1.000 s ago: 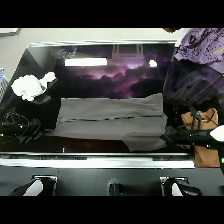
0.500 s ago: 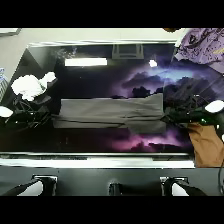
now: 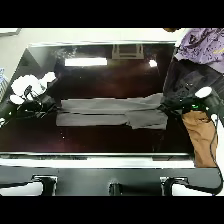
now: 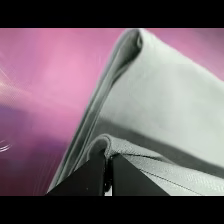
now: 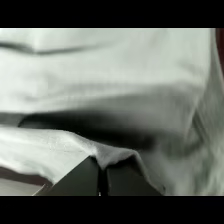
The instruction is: Fold the clothes and pants, and hang the long-sleeved shirts on hangers.
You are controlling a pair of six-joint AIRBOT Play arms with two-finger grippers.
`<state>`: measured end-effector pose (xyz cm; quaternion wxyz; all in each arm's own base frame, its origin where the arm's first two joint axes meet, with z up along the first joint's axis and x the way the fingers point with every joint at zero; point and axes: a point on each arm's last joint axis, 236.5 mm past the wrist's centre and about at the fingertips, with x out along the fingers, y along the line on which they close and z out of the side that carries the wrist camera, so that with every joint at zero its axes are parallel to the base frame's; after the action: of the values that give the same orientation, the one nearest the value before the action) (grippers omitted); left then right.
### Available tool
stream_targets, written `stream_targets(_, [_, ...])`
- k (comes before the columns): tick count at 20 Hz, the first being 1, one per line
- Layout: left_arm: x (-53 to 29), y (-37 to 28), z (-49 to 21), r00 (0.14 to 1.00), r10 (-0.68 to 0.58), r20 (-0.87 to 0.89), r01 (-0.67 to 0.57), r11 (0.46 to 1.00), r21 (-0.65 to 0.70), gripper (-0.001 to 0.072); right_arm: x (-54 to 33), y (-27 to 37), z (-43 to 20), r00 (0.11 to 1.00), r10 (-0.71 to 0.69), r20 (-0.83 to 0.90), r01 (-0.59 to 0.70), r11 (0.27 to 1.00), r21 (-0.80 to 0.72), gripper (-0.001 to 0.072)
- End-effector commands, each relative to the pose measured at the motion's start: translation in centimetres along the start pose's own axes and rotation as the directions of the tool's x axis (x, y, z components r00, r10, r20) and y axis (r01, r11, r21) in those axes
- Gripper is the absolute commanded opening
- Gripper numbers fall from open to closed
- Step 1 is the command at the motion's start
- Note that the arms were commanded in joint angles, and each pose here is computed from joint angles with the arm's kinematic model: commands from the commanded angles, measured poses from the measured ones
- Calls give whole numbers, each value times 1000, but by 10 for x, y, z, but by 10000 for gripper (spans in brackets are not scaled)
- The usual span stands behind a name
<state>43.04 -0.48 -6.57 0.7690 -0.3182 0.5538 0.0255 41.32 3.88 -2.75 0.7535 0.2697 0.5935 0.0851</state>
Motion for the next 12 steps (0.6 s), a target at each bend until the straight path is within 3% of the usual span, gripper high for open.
stream_targets(1, [16,-4,15,1000,1,-6,-1,1000,12,16,13,-3,25,998,-52,39,50,998,28,26])
stream_targets(12, [43,-6,25,998,27,-55,-24,998,50,16,30,-11,67,995,-71,66,68,997,47,26])
